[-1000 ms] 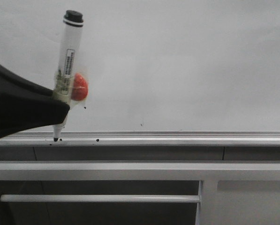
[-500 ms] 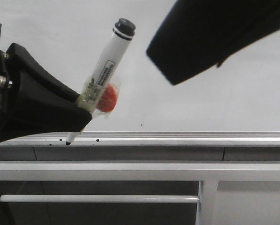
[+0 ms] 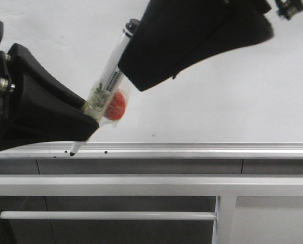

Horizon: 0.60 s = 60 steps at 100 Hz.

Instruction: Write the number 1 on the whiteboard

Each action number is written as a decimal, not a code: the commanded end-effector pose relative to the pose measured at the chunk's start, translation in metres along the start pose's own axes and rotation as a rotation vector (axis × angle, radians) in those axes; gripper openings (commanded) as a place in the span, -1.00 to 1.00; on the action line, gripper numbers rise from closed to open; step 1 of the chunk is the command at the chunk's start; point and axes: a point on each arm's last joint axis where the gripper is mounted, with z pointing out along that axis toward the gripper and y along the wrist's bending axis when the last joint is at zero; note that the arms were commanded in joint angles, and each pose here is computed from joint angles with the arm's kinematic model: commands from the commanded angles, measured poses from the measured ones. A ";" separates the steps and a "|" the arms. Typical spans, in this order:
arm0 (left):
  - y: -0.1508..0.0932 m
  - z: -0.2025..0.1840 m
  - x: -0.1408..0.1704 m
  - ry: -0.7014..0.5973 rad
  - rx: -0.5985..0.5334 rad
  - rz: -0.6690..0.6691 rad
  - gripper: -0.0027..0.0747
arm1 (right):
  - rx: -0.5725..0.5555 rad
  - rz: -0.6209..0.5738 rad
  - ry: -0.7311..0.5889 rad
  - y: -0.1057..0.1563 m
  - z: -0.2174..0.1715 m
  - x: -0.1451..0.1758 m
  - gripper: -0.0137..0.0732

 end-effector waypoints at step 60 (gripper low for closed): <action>-0.001 -0.004 -0.019 -0.103 0.010 0.011 -0.98 | -0.006 -0.037 -0.048 -0.002 0.007 -0.029 0.20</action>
